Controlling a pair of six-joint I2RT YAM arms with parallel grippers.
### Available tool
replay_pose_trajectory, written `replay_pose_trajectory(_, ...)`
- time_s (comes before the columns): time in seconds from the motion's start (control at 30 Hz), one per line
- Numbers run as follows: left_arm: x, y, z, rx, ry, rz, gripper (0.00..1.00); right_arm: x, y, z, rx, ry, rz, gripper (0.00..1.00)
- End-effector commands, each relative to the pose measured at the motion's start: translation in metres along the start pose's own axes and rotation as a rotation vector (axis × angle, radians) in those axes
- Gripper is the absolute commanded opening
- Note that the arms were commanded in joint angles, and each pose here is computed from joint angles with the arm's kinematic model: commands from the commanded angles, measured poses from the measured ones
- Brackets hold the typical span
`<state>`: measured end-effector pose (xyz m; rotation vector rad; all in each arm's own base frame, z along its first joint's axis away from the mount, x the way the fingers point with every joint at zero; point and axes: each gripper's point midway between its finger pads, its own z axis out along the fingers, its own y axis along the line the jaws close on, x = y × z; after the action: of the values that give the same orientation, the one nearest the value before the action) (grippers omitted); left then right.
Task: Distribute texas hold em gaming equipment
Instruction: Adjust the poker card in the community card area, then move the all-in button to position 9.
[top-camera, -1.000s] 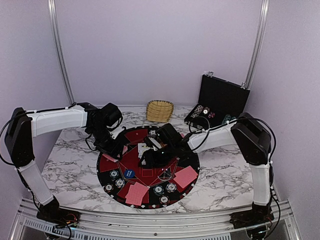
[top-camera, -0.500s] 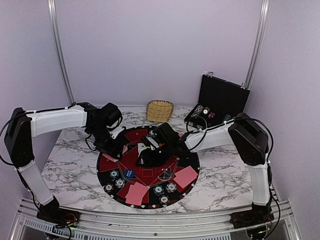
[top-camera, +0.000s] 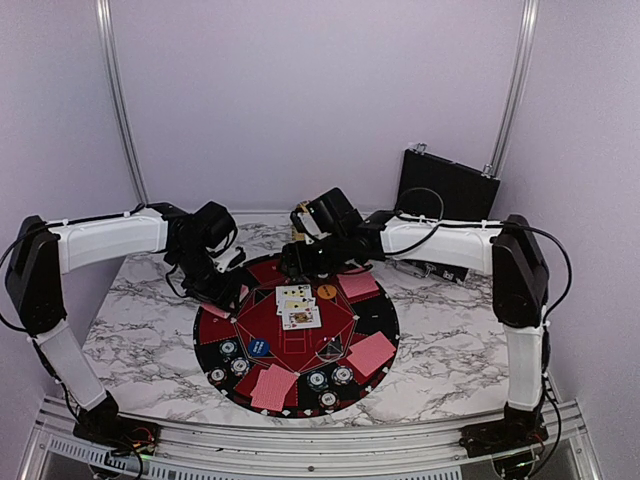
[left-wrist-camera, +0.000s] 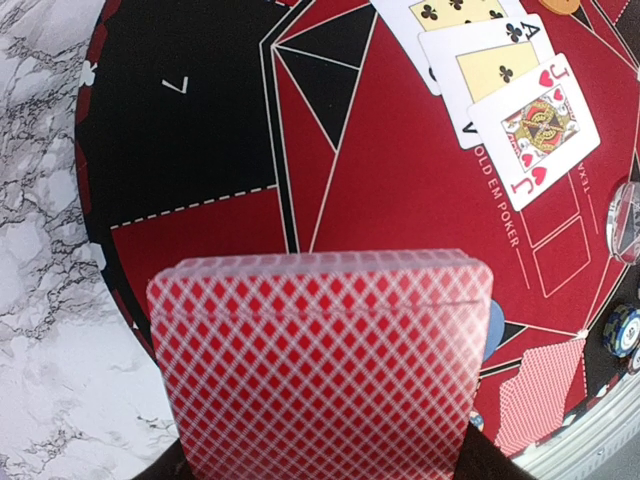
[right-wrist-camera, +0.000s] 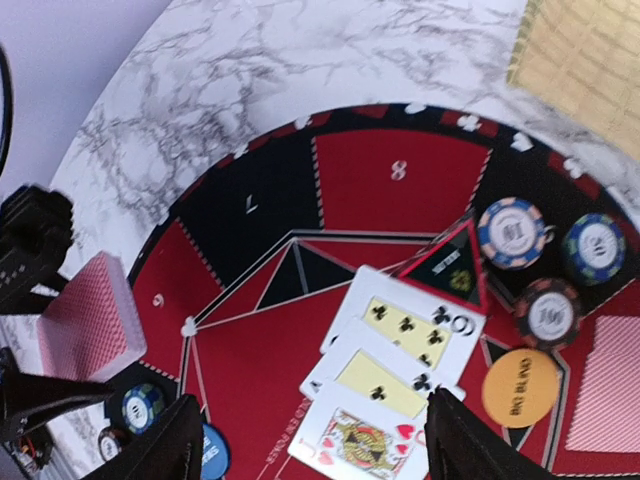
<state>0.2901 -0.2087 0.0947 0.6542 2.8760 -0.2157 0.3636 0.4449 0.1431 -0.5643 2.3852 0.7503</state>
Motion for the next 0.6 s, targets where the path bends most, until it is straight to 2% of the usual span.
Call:
replay_pose_trajectory(0.0,-0.008,0.004,-0.008,-0.001,-0.046,-0.023,0.37,-0.005,-0.051,0.013,0.271,0.038,-0.078,0.75)
replay_pose_trajectory(0.3,-0.009,0.007,-0.008,0.006,-0.051,-0.019,0.37,-0.013,-0.053,0.048,0.288,0.082,-0.104,0.75)
replay_pose_trajectory(0.57,-0.012,0.008,-0.009,0.015,-0.063,-0.018,0.37,-0.011,-0.057,0.067,0.296,0.092,-0.088,0.79)
